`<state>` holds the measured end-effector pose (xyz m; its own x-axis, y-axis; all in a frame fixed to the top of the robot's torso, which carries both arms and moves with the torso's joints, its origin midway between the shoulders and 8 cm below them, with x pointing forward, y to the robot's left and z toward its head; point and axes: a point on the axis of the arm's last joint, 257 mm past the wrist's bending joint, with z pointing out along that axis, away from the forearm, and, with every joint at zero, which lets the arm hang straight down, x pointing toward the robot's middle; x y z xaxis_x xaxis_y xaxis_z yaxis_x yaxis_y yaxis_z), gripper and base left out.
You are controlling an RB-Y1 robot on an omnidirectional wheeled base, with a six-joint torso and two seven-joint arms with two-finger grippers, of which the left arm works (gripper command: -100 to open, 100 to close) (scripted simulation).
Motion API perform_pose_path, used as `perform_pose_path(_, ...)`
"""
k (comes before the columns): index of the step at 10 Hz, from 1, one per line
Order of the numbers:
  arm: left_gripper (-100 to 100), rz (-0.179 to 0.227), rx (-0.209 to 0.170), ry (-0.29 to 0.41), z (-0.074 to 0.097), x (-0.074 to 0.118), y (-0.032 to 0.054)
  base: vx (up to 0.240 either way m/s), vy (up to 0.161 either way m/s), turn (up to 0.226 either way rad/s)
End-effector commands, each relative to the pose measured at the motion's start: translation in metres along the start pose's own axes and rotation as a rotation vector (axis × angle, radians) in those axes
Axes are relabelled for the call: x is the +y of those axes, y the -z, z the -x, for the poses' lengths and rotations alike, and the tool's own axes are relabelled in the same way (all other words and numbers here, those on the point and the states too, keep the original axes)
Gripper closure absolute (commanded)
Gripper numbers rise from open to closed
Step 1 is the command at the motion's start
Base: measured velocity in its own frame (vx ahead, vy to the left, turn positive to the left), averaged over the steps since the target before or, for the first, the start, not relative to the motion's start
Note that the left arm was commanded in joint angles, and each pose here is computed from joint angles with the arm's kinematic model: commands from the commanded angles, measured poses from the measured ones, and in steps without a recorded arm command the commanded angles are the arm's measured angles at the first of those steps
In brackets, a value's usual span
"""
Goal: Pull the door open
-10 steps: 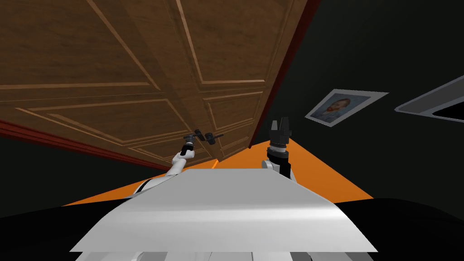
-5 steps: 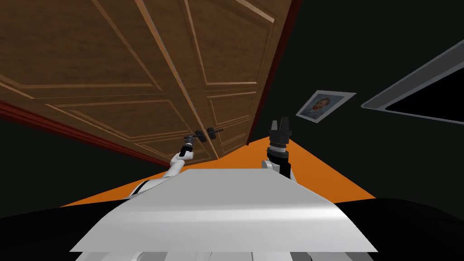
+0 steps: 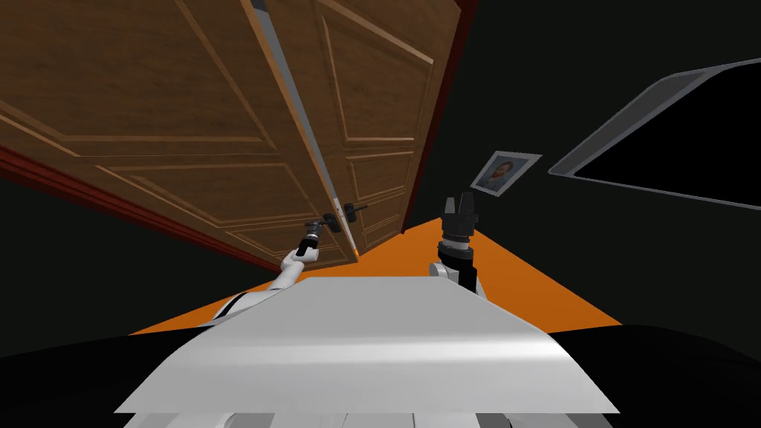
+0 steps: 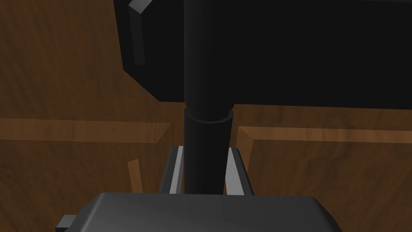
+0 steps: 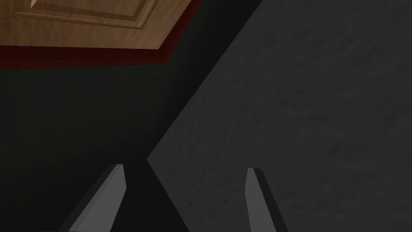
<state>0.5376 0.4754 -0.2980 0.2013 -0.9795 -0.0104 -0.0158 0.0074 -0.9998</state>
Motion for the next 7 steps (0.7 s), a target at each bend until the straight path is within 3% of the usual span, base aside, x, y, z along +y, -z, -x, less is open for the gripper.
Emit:
perform_pose_path(1, 100, -0.004, 0.023, 0.003, -0.008, -0.001, 0.0006, -0.201, 0.065, -0.099)
perform_pose_path(7, 100, -0.014, 0.13, 0.008, -0.038, -0.006, 0.0047, -0.236, 0.099, -0.135)
